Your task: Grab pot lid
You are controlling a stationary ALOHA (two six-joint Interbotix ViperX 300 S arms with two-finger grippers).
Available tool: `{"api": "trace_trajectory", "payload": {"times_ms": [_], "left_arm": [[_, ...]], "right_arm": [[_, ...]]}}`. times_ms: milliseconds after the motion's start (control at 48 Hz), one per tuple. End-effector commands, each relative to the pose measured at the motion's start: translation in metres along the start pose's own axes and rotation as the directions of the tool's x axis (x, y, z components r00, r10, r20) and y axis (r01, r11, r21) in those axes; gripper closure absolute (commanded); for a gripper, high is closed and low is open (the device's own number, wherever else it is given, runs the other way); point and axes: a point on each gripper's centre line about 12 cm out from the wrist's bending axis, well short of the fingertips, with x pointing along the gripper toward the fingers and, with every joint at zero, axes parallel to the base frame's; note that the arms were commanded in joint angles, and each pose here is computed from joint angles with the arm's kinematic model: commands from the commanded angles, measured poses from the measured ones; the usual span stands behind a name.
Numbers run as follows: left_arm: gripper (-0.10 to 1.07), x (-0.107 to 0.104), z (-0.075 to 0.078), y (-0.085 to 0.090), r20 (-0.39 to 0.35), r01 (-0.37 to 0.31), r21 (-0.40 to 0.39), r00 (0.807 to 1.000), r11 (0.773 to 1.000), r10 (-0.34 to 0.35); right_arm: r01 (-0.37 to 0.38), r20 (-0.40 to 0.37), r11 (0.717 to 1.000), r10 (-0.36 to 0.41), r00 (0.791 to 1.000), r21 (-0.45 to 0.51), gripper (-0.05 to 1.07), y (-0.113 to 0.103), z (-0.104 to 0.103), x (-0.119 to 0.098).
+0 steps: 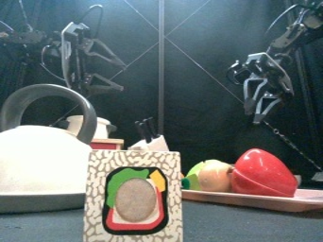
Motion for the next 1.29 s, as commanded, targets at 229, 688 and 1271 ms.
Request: {"api": "trace_trajectory", "payload": {"times_ms": [229,688,1271], "left_arm": [[0.04,-0.005,0.002,-0.004,-0.01,0.02,0.034,1.0,0.999,-0.02],[0.04,-0.006,0.0,-0.003,-0.016,0.017,0.034,1.0,0.999,-0.017],[0.04,-0.007,-0.005,0.0,-0.029,0.009,0.033,1.0,0.999,-0.008]], "right_arm": [[0.116,0.042,0.983,-0.124,0.991,0.145,0.22,-0.053,0.009,0.01],[0.172,0.177,0.971,-0.201,0.963,0.168,0.22,-0.093,0.011,0.036],[0.199,0.117,0.972,-0.214,0.97,0.128,0.22,-0.094,0.013,0.067]]}}
